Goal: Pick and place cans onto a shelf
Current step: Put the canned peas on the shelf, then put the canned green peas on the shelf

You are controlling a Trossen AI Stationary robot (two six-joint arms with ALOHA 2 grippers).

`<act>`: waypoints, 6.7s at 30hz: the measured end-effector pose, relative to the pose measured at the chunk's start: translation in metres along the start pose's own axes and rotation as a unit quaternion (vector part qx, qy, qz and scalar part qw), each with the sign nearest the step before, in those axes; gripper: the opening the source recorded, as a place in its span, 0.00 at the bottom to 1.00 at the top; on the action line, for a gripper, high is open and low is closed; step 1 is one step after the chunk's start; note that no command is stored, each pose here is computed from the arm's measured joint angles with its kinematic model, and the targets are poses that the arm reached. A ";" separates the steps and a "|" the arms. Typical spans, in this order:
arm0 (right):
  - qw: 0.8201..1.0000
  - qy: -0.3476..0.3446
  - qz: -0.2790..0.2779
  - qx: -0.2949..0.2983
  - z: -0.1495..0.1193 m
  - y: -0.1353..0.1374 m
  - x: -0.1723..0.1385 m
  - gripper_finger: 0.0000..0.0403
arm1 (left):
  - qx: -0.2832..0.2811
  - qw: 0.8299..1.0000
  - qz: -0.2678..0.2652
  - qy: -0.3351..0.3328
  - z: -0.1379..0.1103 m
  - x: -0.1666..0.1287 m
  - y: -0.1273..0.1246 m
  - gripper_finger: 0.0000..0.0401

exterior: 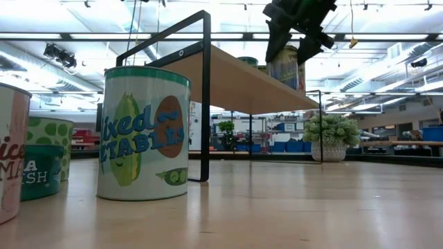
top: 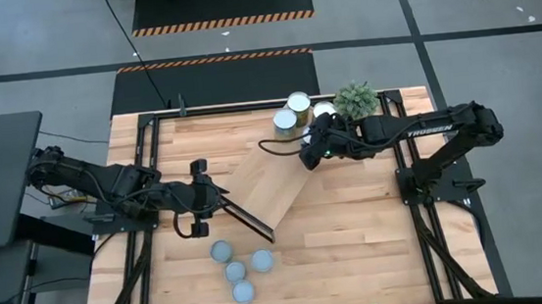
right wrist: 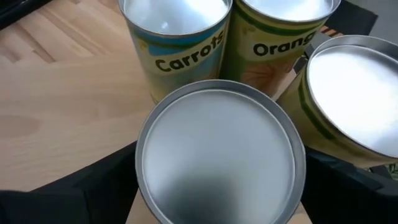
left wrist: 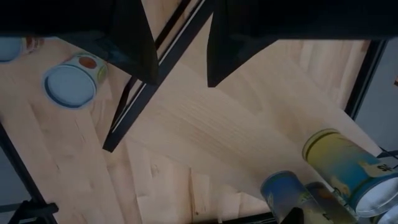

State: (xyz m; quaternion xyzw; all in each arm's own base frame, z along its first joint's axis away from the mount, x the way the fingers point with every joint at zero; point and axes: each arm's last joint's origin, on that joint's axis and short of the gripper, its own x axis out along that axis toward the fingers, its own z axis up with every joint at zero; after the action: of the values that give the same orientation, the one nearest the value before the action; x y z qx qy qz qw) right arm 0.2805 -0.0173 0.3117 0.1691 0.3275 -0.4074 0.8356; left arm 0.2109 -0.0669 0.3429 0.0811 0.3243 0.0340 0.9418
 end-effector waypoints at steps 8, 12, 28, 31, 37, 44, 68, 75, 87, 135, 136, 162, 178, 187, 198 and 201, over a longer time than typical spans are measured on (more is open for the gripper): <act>1.000 -0.003 0.014 -0.018 0.000 0.005 -0.012 0.95 | -0.001 1.000 -0.005 0.000 0.000 0.000 0.000 0.35; 0.999 -0.011 0.009 -0.031 0.005 0.005 -0.020 0.95 | 0.000 1.000 -0.009 0.001 0.000 0.000 -0.001 0.35; 0.999 -0.008 0.026 -0.045 0.008 0.005 -0.031 0.95 | -0.038 0.999 -0.038 0.004 0.000 0.000 -0.002 0.35; 0.998 -0.013 0.034 -0.043 0.008 0.004 -0.037 0.95 | -0.042 0.997 -0.064 0.010 0.000 0.000 -0.004 0.35; 0.998 -0.030 0.053 -0.031 0.011 -0.005 -0.053 0.95 | -0.060 0.993 -0.094 0.023 -0.004 -0.007 -0.003 0.35; 0.996 -0.051 0.062 -0.040 0.012 -0.010 -0.066 0.95 | -0.083 0.991 -0.103 0.017 -0.006 -0.019 0.002 0.35; 0.978 -0.005 0.196 -0.071 -0.023 0.016 -0.080 0.95 | -0.075 0.978 -0.150 0.126 -0.038 -0.051 -0.034 0.35; 0.951 -0.036 0.298 -0.070 -0.030 0.044 -0.091 0.93 | -0.057 0.975 -0.162 0.138 -0.056 -0.051 -0.053 0.35; 0.918 -0.031 0.388 -0.072 -0.060 0.111 -0.075 0.88 | -0.102 0.964 -0.201 0.141 -0.100 -0.026 -0.088 0.35; 0.921 -0.034 0.373 -0.109 -0.086 0.168 -0.086 0.81 | -0.106 0.985 -0.036 0.128 -0.157 0.083 -0.137 0.89; 0.921 -0.034 0.373 -0.109 -0.086 0.168 -0.086 0.81 | -0.099 0.986 -0.037 0.127 -0.157 0.083 -0.137 0.89; 0.923 -0.028 0.368 -0.112 -0.087 0.167 -0.086 0.81 | -0.169 0.958 -0.167 0.163 -0.134 0.041 -0.112 0.69; 0.941 -0.026 0.313 -0.125 -0.053 0.143 -0.098 0.81 | -0.342 0.893 -0.292 -0.013 -0.080 -0.001 -0.061 0.69; 0.961 -0.007 0.254 -0.113 -0.036 0.100 -0.117 0.81 | -0.329 0.897 -0.279 -0.092 -0.043 -0.007 -0.032 0.69; 0.973 0.019 0.204 -0.106 -0.035 0.074 -0.123 0.81 | -0.267 0.946 -0.148 -0.104 -0.002 0.008 0.015 0.69; 0.978 0.005 0.172 -0.119 -0.039 0.074 -0.116 0.81 | -0.252 0.958 -0.108 -0.088 0.001 0.021 0.029 0.70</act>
State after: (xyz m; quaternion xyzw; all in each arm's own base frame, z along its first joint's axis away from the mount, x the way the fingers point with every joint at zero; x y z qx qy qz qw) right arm 0.2704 0.1151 0.3642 0.1240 0.3441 -0.2148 0.9056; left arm 0.2280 -0.0364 0.3359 -0.1919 0.2278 0.0059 0.9546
